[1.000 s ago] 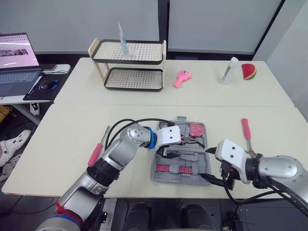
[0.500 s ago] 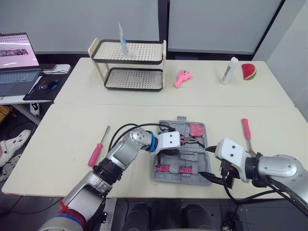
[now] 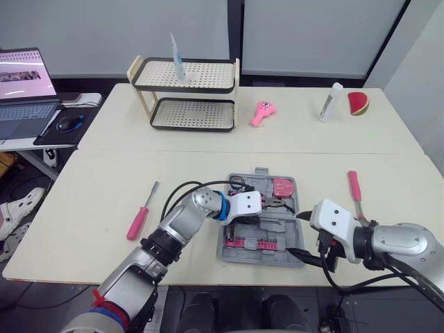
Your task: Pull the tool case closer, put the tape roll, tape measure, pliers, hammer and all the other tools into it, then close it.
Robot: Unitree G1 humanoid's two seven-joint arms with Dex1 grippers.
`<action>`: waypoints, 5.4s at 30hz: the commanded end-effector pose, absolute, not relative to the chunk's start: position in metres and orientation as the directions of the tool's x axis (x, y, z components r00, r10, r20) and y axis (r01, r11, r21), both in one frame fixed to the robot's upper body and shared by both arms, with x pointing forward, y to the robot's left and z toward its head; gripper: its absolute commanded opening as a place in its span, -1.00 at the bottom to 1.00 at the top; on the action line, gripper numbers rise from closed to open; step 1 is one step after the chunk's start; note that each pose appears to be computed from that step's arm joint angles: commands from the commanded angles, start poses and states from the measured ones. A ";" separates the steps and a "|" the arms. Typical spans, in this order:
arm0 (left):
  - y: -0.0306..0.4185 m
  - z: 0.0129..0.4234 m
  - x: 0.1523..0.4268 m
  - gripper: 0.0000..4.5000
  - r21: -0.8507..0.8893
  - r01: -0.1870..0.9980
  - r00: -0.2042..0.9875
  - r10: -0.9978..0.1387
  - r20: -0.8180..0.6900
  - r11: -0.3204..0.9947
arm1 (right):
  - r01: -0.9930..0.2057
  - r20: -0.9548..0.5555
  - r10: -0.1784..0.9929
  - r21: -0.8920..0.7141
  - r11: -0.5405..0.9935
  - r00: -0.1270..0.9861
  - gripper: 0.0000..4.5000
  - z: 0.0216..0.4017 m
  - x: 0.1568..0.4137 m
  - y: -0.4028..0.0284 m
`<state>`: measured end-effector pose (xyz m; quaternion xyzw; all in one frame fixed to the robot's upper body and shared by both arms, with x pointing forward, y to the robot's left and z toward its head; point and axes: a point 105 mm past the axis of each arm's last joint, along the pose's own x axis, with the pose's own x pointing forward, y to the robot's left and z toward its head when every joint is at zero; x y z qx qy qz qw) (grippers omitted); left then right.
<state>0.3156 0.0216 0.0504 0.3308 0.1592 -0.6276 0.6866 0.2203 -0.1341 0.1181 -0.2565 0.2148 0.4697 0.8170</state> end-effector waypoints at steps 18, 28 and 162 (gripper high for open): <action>0.224 0.160 0.307 -0.99 0.236 0.695 0.719 -0.653 -0.237 0.679 | -0.603 -0.273 0.546 -0.485 0.634 0.792 1.00 0.175 0.255 -0.215; 0.366 0.108 0.263 -0.91 0.131 0.087 0.987 -0.068 -0.146 0.988 | -0.350 -0.289 0.253 -0.363 0.864 0.923 1.00 0.126 0.226 -0.312; 0.176 0.125 0.233 1.00 0.219 0.975 0.155 -0.780 -0.607 0.023 | -0.942 -0.830 0.479 -0.336 -0.022 0.286 -0.90 0.088 0.278 -0.097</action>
